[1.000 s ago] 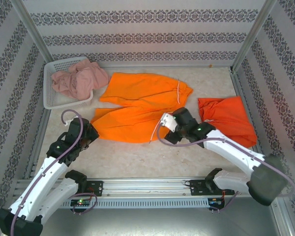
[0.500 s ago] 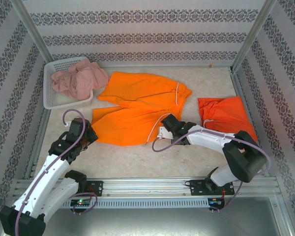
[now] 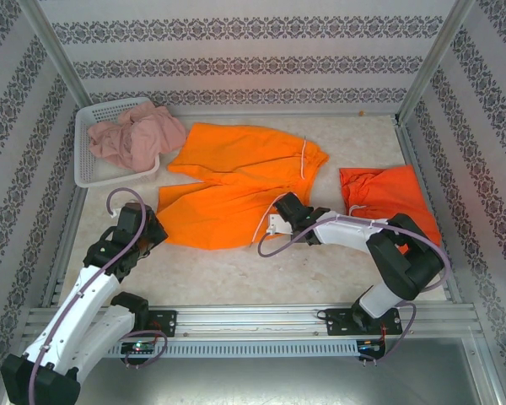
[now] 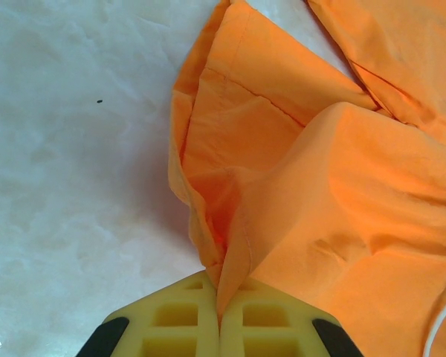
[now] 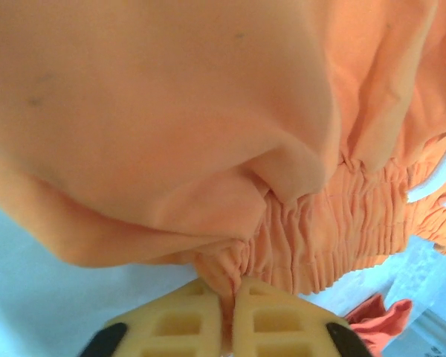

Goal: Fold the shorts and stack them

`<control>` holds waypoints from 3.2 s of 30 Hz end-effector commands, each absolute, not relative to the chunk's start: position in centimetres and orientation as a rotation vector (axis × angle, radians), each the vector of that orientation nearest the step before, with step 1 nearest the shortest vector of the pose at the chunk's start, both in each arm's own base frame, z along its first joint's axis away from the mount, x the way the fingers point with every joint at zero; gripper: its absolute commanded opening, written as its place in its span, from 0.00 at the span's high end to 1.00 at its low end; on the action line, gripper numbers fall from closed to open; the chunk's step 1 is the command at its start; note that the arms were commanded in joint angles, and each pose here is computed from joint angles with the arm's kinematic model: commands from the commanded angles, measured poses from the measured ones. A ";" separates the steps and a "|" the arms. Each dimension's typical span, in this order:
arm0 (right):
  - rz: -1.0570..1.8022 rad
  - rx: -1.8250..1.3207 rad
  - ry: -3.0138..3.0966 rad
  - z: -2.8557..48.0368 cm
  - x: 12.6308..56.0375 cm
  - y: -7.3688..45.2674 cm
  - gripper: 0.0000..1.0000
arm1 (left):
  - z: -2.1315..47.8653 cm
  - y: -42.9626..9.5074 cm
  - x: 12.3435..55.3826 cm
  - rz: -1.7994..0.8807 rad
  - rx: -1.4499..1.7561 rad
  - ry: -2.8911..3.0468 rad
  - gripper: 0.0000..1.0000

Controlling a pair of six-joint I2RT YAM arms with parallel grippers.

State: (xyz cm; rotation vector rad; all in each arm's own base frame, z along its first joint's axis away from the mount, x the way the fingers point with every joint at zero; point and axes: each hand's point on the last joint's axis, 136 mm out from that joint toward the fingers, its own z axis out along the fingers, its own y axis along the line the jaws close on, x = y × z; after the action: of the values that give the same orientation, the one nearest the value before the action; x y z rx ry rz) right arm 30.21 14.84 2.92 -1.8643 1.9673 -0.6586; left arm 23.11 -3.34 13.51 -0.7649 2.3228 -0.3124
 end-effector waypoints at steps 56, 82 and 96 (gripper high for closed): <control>-0.179 -0.699 1.493 41.9 40.0 10.5 1.00 | 47.7 -2.2 38.4 -0.510 -0.444 1.643 1.00; 0.097 -0.988 2.246 15.4 25.4 11.5 1.00 | 33.2 -3.3 37.8 -0.382 -0.478 2.055 1.00; 0.016 -0.735 2.457 12.2 29.5 7.9 1.00 | 28.6 -6.4 51.4 -0.389 -0.422 2.243 1.00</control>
State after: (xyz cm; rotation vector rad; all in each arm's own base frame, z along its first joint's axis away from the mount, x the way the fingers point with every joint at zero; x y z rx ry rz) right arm 28.69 9.47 12.37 -0.8230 2.4077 0.0891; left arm 50.15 -6.70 27.29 -0.4518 2.2642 -0.4301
